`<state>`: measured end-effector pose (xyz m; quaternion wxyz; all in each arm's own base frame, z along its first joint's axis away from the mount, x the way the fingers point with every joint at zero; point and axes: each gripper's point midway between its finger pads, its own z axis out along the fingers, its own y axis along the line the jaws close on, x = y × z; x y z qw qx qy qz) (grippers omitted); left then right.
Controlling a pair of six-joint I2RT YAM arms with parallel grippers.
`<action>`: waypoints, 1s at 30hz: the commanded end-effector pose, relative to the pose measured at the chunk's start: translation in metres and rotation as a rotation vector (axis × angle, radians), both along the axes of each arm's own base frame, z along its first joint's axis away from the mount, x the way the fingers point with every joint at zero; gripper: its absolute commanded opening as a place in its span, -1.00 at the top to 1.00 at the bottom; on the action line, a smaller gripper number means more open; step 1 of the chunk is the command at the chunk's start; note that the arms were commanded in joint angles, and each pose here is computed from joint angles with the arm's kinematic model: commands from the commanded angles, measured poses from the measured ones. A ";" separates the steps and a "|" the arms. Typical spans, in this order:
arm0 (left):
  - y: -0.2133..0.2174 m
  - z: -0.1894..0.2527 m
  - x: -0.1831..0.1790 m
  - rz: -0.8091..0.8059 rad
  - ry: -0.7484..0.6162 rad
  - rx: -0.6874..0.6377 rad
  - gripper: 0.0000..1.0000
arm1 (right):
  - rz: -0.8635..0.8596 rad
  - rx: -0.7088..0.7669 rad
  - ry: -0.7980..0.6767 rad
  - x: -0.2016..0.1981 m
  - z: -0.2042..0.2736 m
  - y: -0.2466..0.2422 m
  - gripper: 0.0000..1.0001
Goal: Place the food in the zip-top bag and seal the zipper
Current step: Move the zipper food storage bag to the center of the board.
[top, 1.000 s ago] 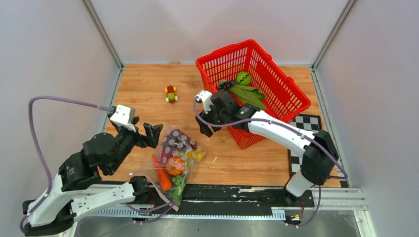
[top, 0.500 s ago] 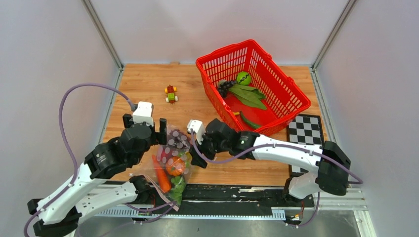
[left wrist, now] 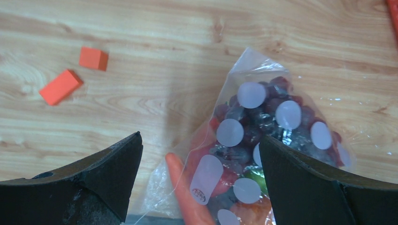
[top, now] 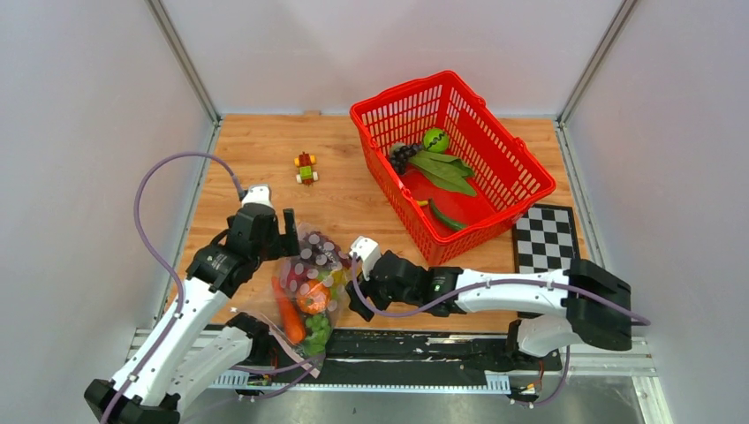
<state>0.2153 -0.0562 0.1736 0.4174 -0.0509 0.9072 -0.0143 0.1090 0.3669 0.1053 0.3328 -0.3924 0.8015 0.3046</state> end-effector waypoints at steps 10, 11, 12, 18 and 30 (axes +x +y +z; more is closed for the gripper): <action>-0.016 -0.042 0.005 0.041 0.040 -0.193 -1.00 | -0.140 -0.004 0.028 0.024 -0.029 0.033 -0.44; -0.018 -0.045 0.004 0.037 0.047 -0.202 -1.00 | -0.143 -0.009 0.027 0.027 -0.030 0.035 -0.45; -0.021 -0.047 0.004 0.026 0.051 -0.216 -1.00 | -0.147 -0.015 0.029 0.030 -0.033 0.037 -0.45; -0.034 -0.050 0.007 -0.006 0.040 -0.280 -1.00 | -0.176 0.015 0.015 0.064 -0.021 0.043 -0.46; -0.092 -0.017 0.042 -0.160 -0.101 -0.551 -0.96 | -0.146 0.158 0.051 0.141 0.027 0.044 -0.46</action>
